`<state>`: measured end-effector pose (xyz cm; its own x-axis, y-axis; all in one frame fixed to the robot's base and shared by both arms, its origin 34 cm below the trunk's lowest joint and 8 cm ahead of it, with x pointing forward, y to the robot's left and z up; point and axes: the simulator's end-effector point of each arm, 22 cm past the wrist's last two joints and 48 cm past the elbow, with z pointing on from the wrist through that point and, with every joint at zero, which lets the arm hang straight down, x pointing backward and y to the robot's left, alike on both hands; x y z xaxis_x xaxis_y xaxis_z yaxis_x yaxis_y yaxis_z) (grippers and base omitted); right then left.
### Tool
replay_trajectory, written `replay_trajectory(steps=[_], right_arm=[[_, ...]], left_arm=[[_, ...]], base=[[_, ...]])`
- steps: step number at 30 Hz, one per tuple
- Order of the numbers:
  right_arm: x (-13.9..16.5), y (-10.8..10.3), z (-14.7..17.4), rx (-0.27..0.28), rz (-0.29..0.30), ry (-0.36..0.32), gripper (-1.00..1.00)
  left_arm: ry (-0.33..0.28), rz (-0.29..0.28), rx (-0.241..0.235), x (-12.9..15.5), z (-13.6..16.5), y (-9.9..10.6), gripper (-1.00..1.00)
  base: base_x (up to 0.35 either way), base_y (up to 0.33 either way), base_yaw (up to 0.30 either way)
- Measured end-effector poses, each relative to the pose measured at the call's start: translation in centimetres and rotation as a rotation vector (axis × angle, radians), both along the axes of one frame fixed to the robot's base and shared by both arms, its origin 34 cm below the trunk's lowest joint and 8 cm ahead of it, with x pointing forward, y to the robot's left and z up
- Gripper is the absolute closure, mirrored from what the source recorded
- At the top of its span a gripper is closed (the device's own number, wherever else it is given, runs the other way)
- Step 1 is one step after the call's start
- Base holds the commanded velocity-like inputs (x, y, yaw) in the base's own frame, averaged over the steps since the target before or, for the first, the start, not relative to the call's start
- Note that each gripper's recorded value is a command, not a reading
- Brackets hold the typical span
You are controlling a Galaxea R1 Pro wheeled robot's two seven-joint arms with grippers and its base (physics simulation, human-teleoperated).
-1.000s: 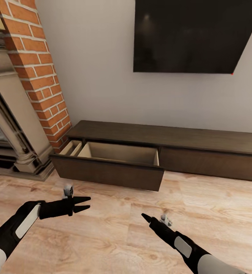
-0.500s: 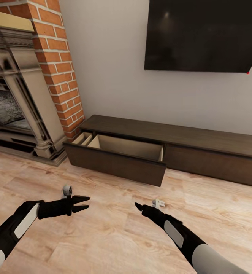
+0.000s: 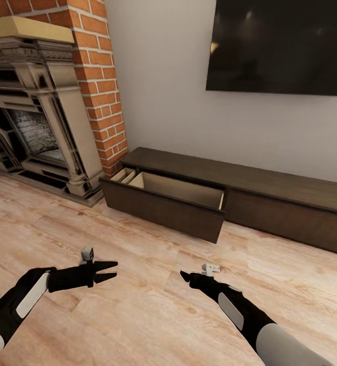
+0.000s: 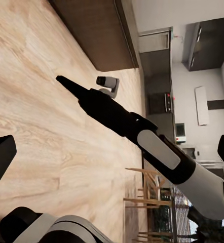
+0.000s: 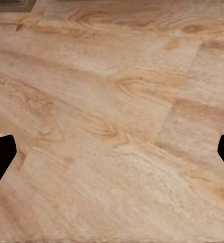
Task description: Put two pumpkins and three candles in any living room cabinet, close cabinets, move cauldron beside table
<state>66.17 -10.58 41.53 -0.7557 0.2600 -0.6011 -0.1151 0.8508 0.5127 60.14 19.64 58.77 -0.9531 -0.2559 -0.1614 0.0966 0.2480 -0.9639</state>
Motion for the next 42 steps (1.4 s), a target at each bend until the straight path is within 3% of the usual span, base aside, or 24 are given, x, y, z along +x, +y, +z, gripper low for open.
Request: replay_trajectory(steps=[11, 23, 42], right_arm=[[-0.4, 0.0, -0.8, -0.006, 0.001, 0.014, -1.00], [-0.9, -0.1, -1.7, -0.058, 0.045, 0.007, -1.00], [-1.4, -0.1, -2.9, -0.066, 0.052, 0.024, -1.00]], left_arm=[[0.009, 0.034, -0.002, 0.5, -0.3, 1.3, -1.00], [0.022, 0.036, -0.005, 0.5, -0.9, 1.4, -1.00], [0.043, 0.036, -0.006, 0.4, -1.9, 1.3, -1.00]], base=[[-0.184, -0.223, 0.178], [-0.008, -0.010, 0.173], [-0.071, 0.000, 0.168]])
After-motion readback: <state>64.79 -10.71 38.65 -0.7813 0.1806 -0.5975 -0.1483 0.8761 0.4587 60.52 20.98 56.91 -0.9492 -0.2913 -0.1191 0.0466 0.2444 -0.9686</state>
